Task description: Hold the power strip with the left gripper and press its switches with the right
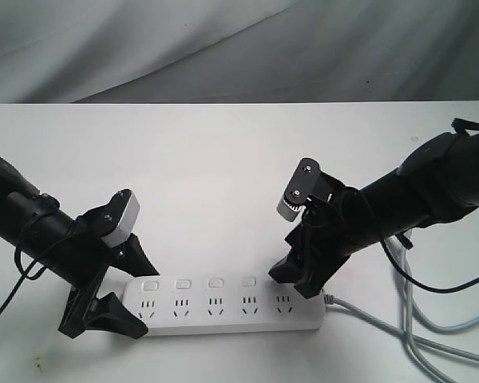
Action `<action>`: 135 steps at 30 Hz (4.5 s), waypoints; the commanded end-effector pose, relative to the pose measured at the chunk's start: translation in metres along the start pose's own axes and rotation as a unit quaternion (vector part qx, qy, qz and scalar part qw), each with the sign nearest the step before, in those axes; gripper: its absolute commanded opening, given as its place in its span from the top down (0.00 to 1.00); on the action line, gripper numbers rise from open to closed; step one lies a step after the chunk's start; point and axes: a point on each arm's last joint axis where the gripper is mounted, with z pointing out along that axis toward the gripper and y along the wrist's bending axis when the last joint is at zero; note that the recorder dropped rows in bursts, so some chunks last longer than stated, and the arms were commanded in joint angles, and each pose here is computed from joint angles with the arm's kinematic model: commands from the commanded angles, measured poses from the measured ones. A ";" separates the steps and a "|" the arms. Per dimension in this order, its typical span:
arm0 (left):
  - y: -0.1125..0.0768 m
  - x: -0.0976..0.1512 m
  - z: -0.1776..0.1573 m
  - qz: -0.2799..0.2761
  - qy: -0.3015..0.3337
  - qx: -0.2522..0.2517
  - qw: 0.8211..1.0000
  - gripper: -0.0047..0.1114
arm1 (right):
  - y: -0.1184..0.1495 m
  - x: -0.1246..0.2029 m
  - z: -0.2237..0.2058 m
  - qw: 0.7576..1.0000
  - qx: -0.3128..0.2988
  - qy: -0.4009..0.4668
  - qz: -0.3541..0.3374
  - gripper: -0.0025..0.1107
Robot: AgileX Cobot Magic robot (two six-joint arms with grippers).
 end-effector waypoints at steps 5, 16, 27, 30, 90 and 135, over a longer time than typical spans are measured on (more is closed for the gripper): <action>0.001 0.000 0.000 -0.003 0.005 -0.005 1.000 0.96 | -0.002 0.010 0.009 1.000 -0.005 0.022 -0.006 0.45; 0.001 0.000 0.000 -0.003 0.005 -0.005 1.000 0.96 | -0.007 0.017 0.009 0.998 0.021 0.060 -0.013 0.45; 0.001 0.000 0.000 -0.003 0.005 -0.005 1.000 0.96 | -0.012 0.018 0.008 0.997 0.047 0.063 -0.019 0.45; 0.001 0.000 0.000 -0.003 0.005 -0.005 1.000 0.96 | -0.010 0.016 0.008 0.997 0.042 0.057 -0.007 0.45; 0.001 0.000 0.000 -0.003 0.005 -0.005 1.000 0.96 | 0.117 -0.063 -0.304 0.845 0.303 -0.438 0.047 0.98; 0.001 0.000 0.000 -0.003 0.005 -0.005 1.000 0.96 | 0.164 0.151 -0.205 0.764 0.479 -0.323 0.287 0.98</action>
